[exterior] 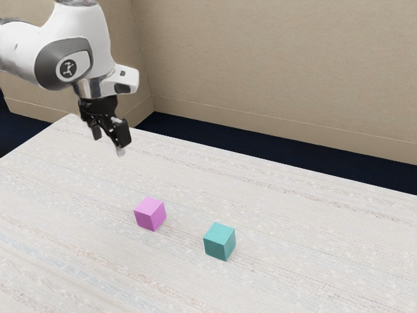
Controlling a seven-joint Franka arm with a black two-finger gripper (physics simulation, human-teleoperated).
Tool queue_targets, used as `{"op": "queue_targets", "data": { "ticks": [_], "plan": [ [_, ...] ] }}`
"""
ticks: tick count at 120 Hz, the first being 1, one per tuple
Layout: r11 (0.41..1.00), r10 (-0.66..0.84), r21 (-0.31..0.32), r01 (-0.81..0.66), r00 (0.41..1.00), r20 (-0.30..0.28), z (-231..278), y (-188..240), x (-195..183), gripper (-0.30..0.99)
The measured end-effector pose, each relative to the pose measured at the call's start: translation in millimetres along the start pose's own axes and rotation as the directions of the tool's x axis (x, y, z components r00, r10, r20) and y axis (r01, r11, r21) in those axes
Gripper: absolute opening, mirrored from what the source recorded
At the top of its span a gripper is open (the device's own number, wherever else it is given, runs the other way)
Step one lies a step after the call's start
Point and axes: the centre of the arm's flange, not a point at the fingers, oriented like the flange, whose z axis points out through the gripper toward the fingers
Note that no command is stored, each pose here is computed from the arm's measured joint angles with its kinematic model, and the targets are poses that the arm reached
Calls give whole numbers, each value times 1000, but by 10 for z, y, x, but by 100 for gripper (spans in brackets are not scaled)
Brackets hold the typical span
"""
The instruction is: Pick up the blue block with one arm, and put the blue block on the pink block with one arm
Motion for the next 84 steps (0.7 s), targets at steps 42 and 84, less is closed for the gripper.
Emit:
{"op": "queue_targets", "data": {
  "ticks": [42, 84],
  "plan": [
    [998, 25, -53, -24, 999, 26, 356, 647, -78, 69],
    [992, 47, -121, -32, 991, 123, 765, 1422, 107, 69]
  ]
}}
